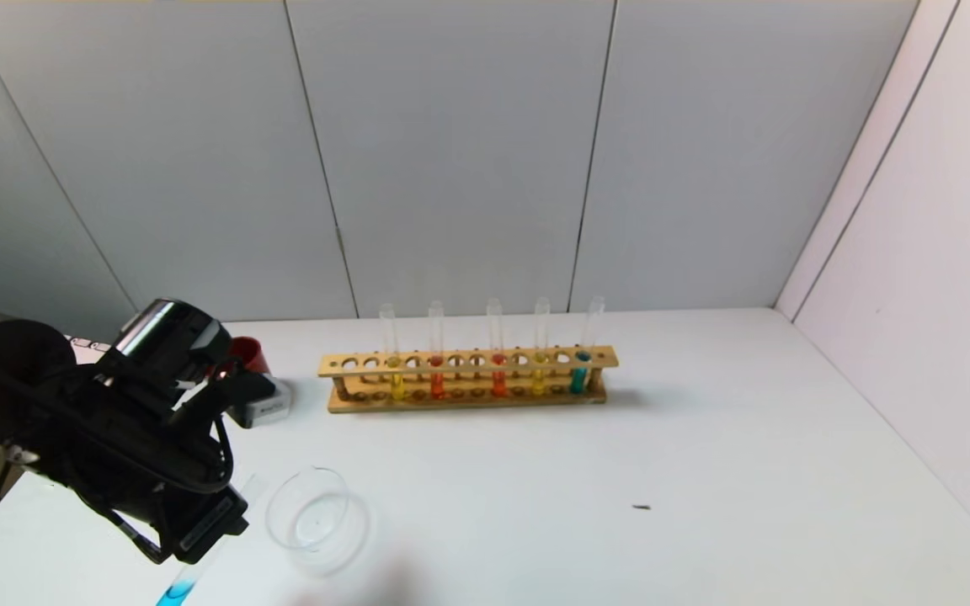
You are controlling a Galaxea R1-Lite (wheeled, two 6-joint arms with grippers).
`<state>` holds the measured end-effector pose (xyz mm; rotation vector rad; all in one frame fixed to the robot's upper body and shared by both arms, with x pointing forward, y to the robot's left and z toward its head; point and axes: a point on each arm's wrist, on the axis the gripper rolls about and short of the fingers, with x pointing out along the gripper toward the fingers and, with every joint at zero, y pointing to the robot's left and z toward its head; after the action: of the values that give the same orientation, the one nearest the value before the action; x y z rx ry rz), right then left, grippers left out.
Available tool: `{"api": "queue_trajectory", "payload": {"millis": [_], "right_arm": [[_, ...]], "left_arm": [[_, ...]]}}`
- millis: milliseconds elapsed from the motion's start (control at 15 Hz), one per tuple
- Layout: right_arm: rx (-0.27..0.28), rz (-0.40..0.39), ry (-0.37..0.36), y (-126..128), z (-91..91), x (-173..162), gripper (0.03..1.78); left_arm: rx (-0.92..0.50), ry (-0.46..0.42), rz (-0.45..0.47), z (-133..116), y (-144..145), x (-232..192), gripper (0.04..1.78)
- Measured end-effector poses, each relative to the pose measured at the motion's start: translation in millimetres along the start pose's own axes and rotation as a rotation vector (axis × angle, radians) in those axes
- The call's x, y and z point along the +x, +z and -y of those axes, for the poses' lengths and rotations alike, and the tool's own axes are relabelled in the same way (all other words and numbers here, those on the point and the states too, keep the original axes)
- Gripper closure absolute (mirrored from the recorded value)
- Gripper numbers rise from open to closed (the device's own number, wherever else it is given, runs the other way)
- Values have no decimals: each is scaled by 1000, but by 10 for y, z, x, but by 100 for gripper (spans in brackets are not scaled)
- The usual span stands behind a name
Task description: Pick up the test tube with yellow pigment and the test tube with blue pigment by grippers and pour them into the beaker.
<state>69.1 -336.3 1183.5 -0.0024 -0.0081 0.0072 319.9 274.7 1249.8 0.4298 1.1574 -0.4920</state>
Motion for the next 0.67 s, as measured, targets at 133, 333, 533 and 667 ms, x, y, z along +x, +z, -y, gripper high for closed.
{"api": "queue_trajectory", "payload": {"millis": [133,333,533,667], "right_arm": [[0,0,0,1,0,0,7],[0,0,0,1,0,0,7],[0,0,0,1,0,0,7],[0,0,0,1,0,0,7]], "left_arm": [[14,-1,-16,13,54,16,152],[34,-23,-66,41,146,35,152],[53,-6,-108,35,220,107,152],[61,0,-149,26,247,154,152]]}}
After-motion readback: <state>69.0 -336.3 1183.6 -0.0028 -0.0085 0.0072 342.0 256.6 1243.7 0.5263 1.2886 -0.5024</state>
